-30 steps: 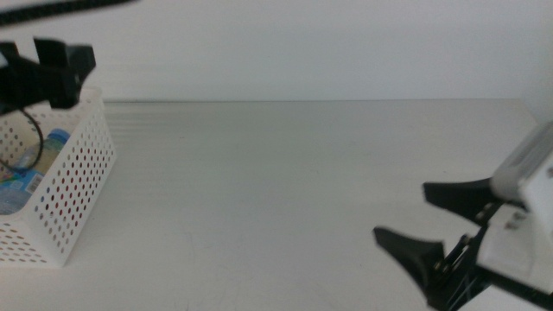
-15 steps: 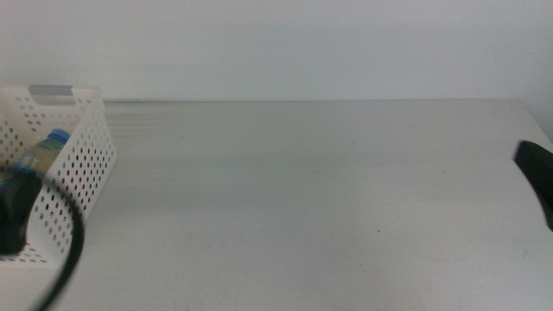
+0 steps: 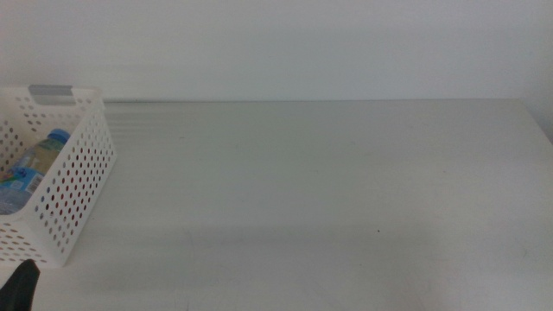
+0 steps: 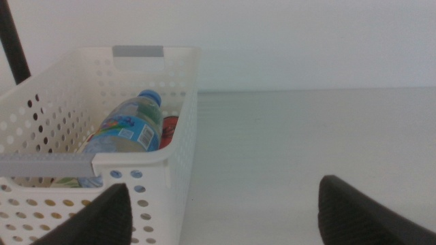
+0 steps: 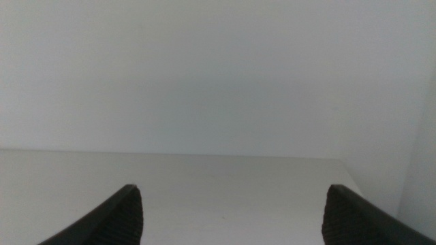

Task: Use arms to grab the bottles and put them into the dustbin to the left of the table.

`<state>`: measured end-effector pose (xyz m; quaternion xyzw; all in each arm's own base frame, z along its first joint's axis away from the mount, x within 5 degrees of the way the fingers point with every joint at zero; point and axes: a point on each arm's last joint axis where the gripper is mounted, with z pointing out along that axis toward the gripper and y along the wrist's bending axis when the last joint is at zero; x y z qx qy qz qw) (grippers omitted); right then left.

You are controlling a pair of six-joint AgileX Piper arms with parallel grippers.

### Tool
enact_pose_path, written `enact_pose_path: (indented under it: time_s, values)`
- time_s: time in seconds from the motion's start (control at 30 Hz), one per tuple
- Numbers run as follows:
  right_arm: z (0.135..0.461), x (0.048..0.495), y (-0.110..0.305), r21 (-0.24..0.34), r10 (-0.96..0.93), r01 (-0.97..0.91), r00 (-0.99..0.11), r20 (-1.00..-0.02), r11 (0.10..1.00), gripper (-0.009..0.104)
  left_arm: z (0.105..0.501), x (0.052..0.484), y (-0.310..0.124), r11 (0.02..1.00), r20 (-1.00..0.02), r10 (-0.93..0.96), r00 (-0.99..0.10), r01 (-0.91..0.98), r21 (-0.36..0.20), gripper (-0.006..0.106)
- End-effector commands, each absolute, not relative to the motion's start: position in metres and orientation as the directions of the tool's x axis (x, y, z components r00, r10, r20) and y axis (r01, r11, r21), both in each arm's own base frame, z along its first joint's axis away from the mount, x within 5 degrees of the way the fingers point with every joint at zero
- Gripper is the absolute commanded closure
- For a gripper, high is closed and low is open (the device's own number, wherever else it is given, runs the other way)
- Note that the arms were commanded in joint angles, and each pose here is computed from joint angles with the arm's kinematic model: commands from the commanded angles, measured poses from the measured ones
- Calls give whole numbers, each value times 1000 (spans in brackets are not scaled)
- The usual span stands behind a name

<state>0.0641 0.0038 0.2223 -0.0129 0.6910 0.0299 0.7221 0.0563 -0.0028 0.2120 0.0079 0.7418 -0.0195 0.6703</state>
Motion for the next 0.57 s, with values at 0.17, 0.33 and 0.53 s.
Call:
enact_pose_path:
  time_s: [0.17,0.33,0.53]
  values:
    - [213,53,1,10,14,-25,154,-988,1000,11,205,54,-2,999,-999,-33,-9,29,-33,10]
    - [214,53,1,11,15,-25,161,-987,1000,11,190,56,-1,999,-998,-33,-60,16,-34,10]
    - [213,53,1,11,15,-25,158,-987,1000,11,191,56,-1,999,-998,-33,-55,16,-34,10]
